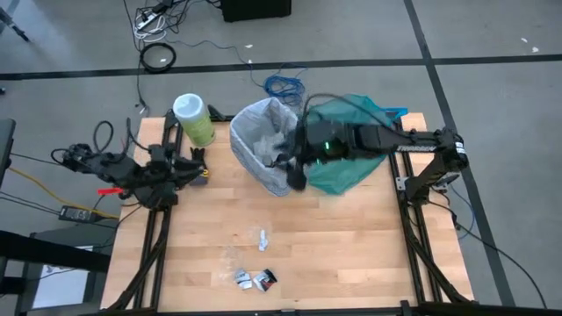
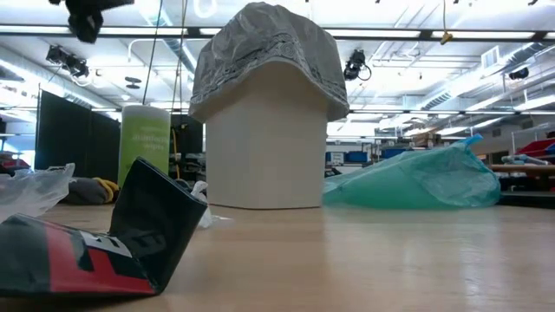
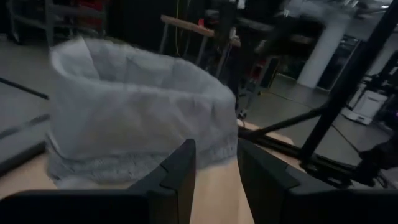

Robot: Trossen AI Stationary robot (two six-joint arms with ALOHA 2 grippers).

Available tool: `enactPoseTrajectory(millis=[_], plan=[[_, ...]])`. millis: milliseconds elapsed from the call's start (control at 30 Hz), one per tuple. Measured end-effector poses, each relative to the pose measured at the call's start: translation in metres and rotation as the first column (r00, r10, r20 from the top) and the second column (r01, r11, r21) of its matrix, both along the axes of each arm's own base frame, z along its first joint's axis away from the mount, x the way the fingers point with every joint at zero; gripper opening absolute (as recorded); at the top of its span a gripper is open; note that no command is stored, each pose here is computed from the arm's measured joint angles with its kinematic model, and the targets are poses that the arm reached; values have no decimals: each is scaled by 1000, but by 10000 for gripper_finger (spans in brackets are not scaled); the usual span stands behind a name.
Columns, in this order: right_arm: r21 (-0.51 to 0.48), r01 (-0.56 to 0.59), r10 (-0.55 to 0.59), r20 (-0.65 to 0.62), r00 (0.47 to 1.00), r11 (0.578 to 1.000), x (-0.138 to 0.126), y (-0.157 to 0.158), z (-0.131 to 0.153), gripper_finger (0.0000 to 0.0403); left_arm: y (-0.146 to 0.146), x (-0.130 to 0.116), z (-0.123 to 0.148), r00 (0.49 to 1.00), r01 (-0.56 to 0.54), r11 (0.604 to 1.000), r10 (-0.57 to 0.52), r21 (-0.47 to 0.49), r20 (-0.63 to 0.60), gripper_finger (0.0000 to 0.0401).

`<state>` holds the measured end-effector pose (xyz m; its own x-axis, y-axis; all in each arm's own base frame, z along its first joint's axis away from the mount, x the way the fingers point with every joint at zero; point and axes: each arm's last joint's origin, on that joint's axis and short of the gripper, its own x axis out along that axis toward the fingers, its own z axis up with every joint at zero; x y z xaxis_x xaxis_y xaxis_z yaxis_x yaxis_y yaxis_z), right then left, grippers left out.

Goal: Place trash/remove bag and relplace
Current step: Put the white paper into the trash bin

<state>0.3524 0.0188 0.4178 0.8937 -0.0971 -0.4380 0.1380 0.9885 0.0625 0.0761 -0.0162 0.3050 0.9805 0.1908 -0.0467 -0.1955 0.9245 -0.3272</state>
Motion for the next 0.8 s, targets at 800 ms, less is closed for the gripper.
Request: enactPoseTrajectory(millis=[800], plan=[[231, 38, -15, -102, 995, 972, 28, 122, -198, 247, -4, 7, -18, 999, 26, 999, -27, -24, -30, 126]])
